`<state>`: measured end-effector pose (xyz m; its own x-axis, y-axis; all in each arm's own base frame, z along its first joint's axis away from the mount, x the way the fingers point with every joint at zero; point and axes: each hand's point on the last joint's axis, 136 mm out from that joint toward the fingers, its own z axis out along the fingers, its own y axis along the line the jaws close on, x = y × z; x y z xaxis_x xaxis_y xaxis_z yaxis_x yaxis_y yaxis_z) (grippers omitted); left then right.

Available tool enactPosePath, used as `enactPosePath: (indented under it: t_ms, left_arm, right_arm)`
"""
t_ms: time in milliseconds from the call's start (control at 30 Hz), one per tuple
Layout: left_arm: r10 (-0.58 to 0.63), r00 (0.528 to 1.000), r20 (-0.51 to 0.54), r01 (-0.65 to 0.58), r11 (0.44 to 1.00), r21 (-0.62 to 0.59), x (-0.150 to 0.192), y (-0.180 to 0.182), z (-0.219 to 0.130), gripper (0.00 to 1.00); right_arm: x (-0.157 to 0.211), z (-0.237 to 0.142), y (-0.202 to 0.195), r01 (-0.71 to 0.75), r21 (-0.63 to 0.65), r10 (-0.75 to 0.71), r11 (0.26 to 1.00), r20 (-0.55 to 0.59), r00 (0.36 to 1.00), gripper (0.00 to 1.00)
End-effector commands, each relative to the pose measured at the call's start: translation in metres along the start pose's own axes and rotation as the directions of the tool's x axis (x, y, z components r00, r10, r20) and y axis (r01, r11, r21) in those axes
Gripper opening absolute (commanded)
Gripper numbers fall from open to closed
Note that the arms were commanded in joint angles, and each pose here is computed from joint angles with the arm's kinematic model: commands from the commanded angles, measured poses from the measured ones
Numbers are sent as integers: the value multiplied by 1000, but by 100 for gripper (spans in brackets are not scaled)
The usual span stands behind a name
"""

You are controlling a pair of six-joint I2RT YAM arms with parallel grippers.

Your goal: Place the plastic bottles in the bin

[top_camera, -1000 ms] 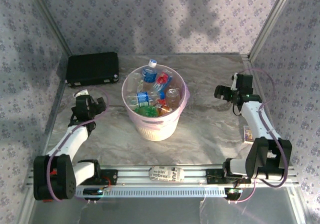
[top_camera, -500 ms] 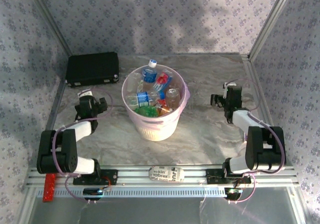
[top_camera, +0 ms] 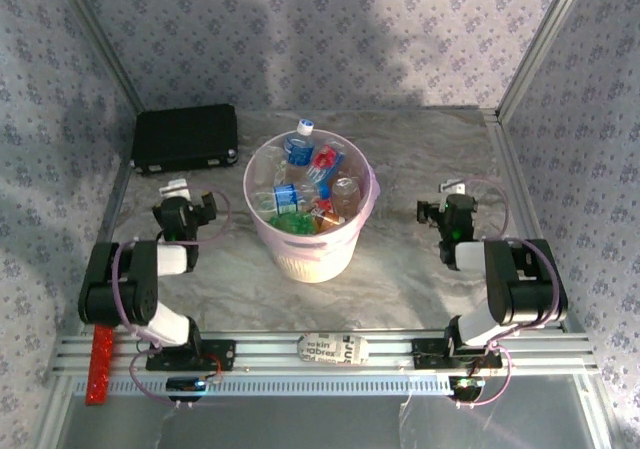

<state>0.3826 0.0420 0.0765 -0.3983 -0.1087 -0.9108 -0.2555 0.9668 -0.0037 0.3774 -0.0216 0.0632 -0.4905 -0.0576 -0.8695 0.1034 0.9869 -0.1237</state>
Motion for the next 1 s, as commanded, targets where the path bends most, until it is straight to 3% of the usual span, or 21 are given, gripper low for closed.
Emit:
enactPosePath:
  t_ms: [0, 67, 967]
  left_arm:
    - [33, 995, 93, -36, 999, 27, -19, -10, 0, 100]
    - [36, 998, 55, -37, 999, 18, -15, -9, 0, 100]
    - [36, 997, 70, -37, 999, 18, -17, -9, 0, 100]
  right_arm:
    - [-25, 0, -4, -47, -3, 47, 999, 112, 993, 99]
    - [-24, 1, -6, -62, -18, 64, 998, 92, 994, 99]
    - [-24, 2, -5, -58, -25, 60, 998, 90, 994, 99]
